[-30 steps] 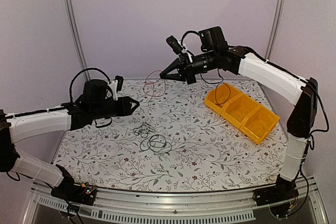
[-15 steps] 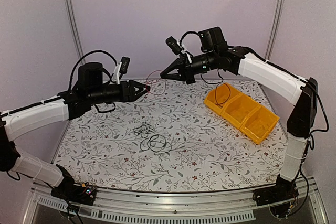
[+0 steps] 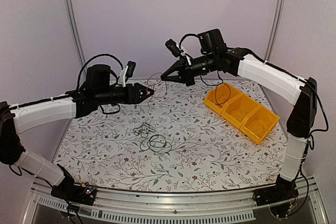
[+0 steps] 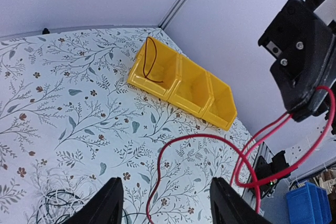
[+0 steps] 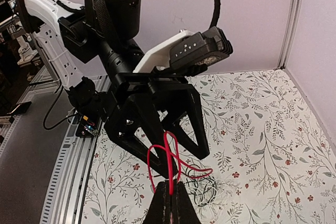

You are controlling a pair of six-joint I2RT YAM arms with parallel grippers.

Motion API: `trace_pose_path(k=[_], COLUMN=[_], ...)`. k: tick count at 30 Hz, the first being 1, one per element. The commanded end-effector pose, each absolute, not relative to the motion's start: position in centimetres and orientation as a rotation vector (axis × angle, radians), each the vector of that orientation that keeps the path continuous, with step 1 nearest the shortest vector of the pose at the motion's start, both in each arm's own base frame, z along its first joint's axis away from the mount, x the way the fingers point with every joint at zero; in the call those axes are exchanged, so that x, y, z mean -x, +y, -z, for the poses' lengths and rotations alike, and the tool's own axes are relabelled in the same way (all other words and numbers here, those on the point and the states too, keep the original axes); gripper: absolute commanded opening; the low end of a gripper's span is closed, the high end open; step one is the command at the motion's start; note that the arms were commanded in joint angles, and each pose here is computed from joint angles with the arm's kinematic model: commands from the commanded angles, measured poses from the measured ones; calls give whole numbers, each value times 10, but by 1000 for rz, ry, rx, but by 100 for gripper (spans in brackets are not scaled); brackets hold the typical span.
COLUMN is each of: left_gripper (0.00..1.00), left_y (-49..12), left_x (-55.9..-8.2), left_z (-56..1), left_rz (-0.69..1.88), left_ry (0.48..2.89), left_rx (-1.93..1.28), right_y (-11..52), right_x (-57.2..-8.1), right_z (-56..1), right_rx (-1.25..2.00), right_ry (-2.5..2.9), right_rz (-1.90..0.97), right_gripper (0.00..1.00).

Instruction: Untangle the cables

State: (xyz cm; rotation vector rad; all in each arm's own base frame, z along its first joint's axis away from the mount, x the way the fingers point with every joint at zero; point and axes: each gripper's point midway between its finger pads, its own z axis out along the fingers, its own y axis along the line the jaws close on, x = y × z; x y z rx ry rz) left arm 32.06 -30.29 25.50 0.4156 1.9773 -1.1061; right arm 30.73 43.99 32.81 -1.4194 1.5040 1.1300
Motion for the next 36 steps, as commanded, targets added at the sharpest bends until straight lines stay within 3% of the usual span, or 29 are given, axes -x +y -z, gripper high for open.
trace_pose_path(k=[1,6,11,17,22,29,36], left_gripper=[56,49,36,0,0,0,0], left_y=[-304,-314,-323,-325,-300,-218,-166], left_x=[-333,-336,-338,-342,-349,-350,-337], left_z=[-238,-226,-222,-223,-218,-197,-197], left_rz=[1088,1129,1175,1203,1075,871,779], left_ry=[2024,2035,2025,2011,2040,2103,2057], left_rx=[-382,-400,-417,-396,-281,33,226], right_y=[440,440,439,439,434,402,364], right_x=[-305,-304,-304,-305,-312,-344,-393], right_z=[-332,-333,-336,-338,-344,-353,-335], right_rx=[1416,1416,1413,1407,1373,1252,1058], right_ry=[1494,1493,1487,1489,1501,1561,1692], right_rz=[-1139,-1141,-1137,-1126,-1081,-960,-637], right_gripper=[0,0,0,0,0,3,6])
